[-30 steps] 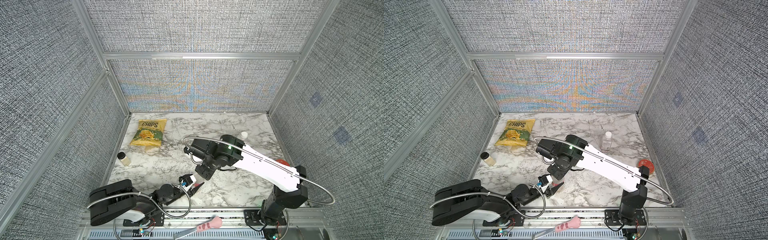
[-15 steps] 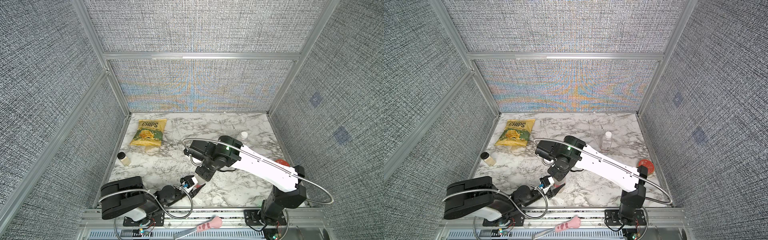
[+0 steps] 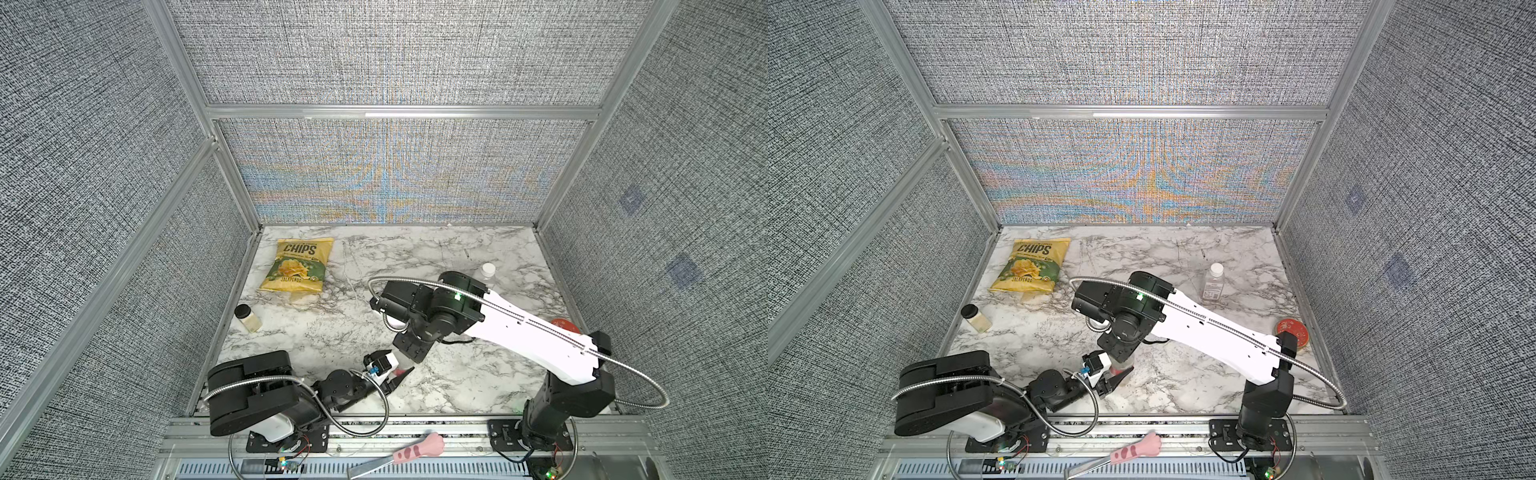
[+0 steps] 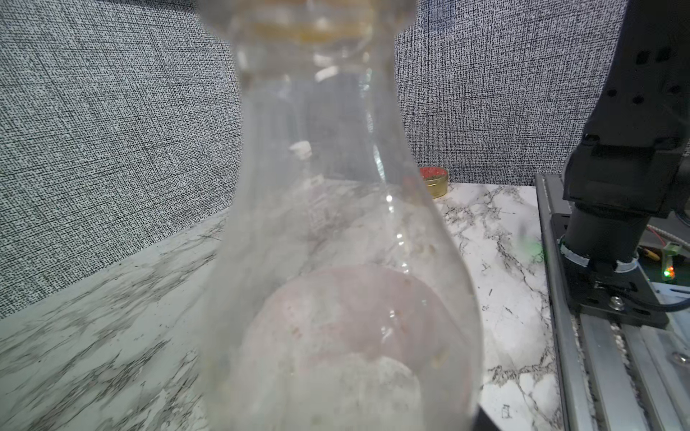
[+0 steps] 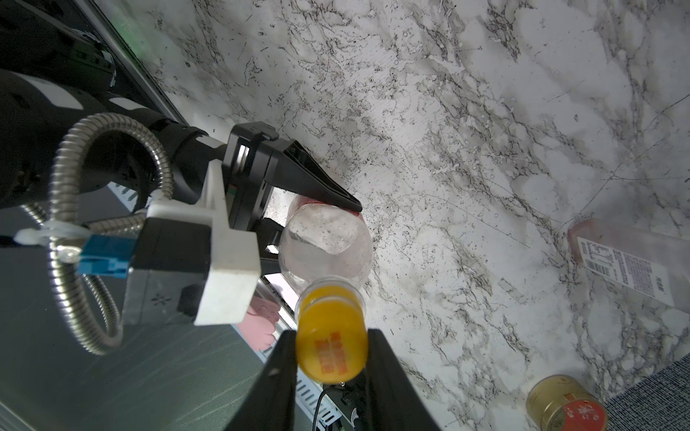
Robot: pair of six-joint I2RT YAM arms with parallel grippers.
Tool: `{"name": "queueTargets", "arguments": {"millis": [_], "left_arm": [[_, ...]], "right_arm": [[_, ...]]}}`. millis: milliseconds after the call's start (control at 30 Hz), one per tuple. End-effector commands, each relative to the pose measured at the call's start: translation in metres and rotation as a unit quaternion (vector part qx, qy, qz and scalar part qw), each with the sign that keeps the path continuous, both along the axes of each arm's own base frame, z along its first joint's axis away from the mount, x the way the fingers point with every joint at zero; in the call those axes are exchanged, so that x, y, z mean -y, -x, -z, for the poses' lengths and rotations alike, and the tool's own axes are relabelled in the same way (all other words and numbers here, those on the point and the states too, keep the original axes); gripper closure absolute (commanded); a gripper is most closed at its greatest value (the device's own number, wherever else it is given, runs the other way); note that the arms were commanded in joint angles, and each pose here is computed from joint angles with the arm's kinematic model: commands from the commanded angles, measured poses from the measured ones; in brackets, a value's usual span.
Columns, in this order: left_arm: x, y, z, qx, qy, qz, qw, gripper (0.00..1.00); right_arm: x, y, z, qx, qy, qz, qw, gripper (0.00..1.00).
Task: Screw on the bottle caps
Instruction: Close the bottle cap on the plastic bottle.
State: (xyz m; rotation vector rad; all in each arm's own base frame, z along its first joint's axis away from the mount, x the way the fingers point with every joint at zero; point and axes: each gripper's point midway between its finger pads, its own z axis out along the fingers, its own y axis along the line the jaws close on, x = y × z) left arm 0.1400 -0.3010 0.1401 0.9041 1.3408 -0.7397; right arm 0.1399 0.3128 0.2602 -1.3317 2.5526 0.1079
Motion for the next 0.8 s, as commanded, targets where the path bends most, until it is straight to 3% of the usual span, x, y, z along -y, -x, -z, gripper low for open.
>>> {"name": "queueTargets", "arguments": {"millis": [0,767], "left_arm": [[0.002,0.002,-0.022,0.016,0.042,0.005,0.999,0.45],[0.002,0.001,-0.017,0.014,0.034,0.0,0.999,0.45]], "right_arm": [[0.004,-0.002,-0.007,0.01,-0.004,0.008,1.0,0.68],[0.006,0.006,-0.001,-0.004,0.004,0.004,1.0,0.68]]}}
